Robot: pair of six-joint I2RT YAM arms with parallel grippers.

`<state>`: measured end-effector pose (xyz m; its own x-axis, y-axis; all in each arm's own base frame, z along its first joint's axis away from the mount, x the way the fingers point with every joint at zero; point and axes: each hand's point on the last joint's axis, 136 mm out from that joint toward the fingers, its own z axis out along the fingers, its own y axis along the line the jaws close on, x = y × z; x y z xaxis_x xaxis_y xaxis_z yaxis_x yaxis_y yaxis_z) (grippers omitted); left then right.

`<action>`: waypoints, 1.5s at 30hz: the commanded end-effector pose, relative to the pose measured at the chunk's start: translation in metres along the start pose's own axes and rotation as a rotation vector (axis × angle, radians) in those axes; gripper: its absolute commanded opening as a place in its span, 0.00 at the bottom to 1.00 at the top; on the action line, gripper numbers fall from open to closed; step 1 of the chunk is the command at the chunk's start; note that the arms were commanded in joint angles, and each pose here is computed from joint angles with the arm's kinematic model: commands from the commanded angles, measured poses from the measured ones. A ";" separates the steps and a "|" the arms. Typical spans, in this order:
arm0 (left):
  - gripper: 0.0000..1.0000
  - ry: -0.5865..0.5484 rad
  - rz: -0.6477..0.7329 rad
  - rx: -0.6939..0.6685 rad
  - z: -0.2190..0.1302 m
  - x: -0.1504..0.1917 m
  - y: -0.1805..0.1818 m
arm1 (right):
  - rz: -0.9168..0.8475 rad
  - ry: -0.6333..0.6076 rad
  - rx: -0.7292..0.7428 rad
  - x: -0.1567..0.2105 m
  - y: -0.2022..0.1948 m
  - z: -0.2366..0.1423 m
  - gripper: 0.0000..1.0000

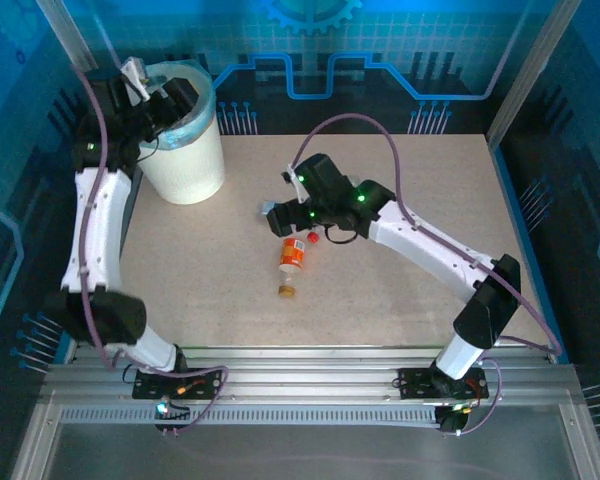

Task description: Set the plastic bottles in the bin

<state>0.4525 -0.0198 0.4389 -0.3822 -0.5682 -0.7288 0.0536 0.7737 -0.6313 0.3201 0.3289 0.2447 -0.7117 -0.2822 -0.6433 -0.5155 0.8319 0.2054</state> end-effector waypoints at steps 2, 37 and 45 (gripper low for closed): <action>0.78 -0.099 0.154 0.014 -0.045 0.013 -0.028 | 0.051 0.065 0.044 0.032 -0.008 0.020 0.93; 0.84 0.211 0.413 -0.056 -0.089 0.234 0.056 | 0.197 0.343 0.193 0.144 -0.024 0.148 0.86; 0.85 0.201 0.403 -0.071 -0.088 0.231 0.058 | 0.221 0.349 0.143 0.148 -0.026 0.147 0.66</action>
<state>0.2873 -0.0839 0.2606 -0.5112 -0.1612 -0.8442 0.1872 0.9378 -0.2925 0.2993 0.3425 0.0419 -0.9211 -0.2281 -0.3156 -0.2938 0.9390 0.1786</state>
